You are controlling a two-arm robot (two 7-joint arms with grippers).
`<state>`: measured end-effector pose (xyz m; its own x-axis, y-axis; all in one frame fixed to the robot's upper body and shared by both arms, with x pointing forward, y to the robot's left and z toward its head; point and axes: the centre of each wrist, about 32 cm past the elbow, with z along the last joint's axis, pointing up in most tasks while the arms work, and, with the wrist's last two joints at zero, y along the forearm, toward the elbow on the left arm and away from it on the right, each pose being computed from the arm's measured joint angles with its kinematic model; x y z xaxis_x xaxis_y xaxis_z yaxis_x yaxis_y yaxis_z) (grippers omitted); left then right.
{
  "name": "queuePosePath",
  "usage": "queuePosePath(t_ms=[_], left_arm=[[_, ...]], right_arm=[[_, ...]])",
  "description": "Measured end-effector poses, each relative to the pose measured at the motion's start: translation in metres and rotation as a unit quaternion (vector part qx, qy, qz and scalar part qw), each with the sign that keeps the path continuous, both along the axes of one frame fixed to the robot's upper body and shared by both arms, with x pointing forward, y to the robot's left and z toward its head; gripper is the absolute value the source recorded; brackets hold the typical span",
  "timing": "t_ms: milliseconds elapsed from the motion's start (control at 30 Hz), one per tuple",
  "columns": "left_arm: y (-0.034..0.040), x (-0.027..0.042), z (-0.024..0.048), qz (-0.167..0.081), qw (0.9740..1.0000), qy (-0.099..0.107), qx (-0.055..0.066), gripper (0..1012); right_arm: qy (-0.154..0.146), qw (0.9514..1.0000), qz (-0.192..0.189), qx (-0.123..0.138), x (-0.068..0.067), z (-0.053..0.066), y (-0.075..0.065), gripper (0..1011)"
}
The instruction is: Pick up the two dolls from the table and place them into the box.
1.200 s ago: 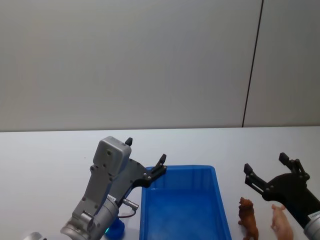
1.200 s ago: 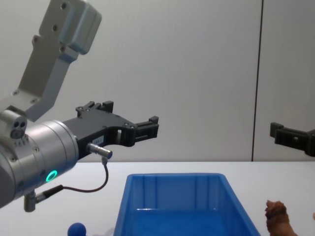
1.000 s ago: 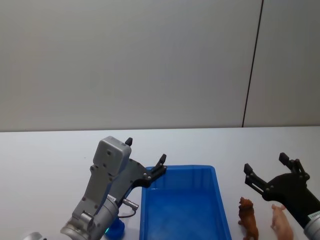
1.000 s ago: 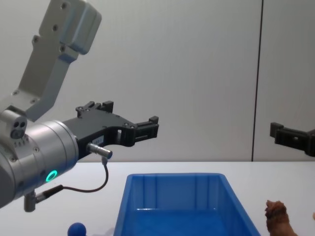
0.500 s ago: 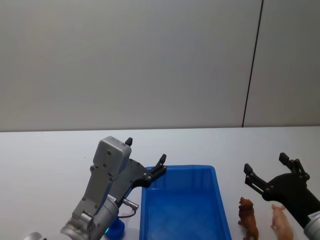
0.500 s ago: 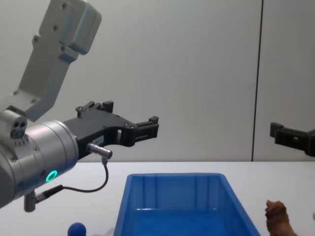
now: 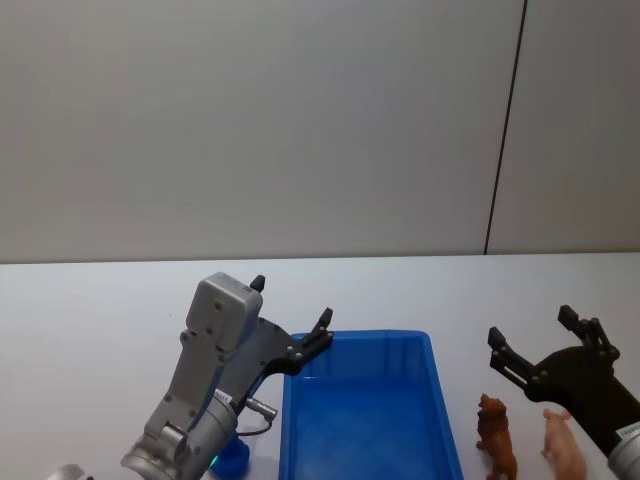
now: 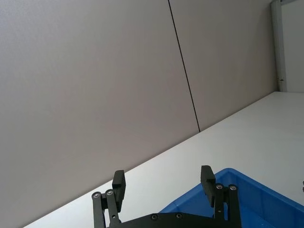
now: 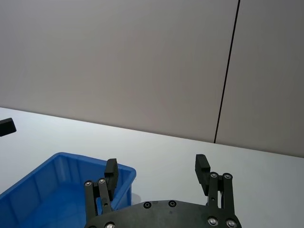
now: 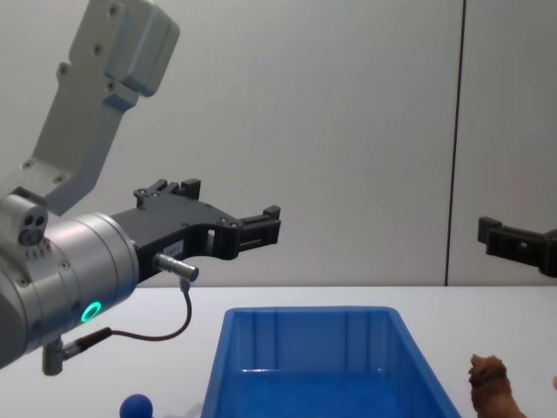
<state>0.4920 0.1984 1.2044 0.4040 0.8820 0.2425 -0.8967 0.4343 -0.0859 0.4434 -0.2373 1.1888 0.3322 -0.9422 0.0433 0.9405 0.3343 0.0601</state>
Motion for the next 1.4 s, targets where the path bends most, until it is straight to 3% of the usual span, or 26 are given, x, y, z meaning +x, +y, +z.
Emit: queuePosePath(t_ms=[367, 833, 1133, 1400], left_arm=[[0.0, 0.0, 0.0, 0.0, 1.0, 0.0, 0.0, 1001], [0.0, 0.0, 0.0, 0.0, 1.0, 0.0, 0.0, 1001], [0.0, 0.0, 0.0, 0.0, 1.0, 0.0, 0.0, 1001], [0.0, 0.0, 0.0, 0.0, 1.0, 0.0, 0.0, 1001]], right_arm=[[0.013, 0.9998, -0.013, -0.001, -0.002, 0.001, -0.003, 1001], [0.063, 0.9965, -0.054, -0.011, -0.013, -0.001, -0.008, 1001], [0.1, 0.9921, -0.074, -0.02, -0.021, -0.008, -0.01, 1001], [0.133, 0.9871, -0.085, -0.024, -0.026, -0.021, -0.011, 1001]])
